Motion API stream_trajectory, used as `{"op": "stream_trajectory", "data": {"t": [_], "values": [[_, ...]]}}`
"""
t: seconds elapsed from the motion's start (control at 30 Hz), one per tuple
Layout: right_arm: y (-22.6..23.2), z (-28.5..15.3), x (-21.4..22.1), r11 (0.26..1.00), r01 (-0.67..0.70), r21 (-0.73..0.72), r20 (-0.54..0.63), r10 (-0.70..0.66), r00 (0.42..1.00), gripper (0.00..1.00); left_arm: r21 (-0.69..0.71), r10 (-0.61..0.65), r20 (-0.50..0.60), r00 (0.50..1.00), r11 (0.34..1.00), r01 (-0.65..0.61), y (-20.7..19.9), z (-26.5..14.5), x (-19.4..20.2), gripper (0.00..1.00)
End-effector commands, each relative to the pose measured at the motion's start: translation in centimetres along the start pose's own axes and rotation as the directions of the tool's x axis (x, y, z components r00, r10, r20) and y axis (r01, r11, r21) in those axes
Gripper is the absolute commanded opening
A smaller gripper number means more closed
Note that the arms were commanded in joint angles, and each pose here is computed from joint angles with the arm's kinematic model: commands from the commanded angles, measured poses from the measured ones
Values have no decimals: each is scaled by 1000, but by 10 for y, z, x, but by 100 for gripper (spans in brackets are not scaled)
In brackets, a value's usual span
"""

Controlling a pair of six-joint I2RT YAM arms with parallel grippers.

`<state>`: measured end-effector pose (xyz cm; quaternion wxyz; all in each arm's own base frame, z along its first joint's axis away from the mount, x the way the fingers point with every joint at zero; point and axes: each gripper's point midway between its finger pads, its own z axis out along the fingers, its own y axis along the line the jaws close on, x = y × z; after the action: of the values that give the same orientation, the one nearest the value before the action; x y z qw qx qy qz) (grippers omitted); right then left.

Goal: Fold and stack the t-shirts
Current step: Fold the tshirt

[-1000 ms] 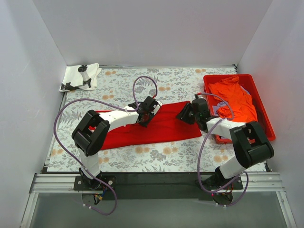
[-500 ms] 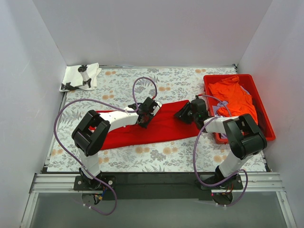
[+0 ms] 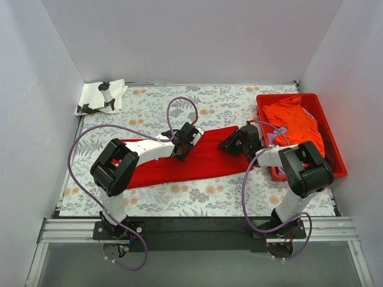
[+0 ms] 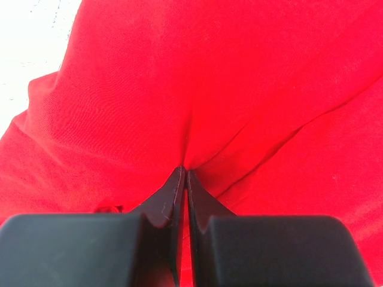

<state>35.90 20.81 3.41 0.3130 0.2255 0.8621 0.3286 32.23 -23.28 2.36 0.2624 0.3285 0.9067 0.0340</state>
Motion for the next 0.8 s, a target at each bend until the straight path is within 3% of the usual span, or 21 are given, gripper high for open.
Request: {"op": "stream_trajectory", "data": {"t": [0.0, 0.47, 0.77], "values": [[0, 4, -3, 999, -34, -14, 24, 35, 999, 39, -24, -16, 76, 997, 1000, 18, 7, -19, -17, 0], [8, 6, -2, 993, -86, -78, 22, 88, 996, 31, -31, -17, 74, 997, 999, 20, 8, -18, -17, 0], [12, -1, -8, 993, -76, -92, 49, 80, 996, 15, -51, -20, 68, 997, 998, 24, 11, -15, -19, 0]]}}
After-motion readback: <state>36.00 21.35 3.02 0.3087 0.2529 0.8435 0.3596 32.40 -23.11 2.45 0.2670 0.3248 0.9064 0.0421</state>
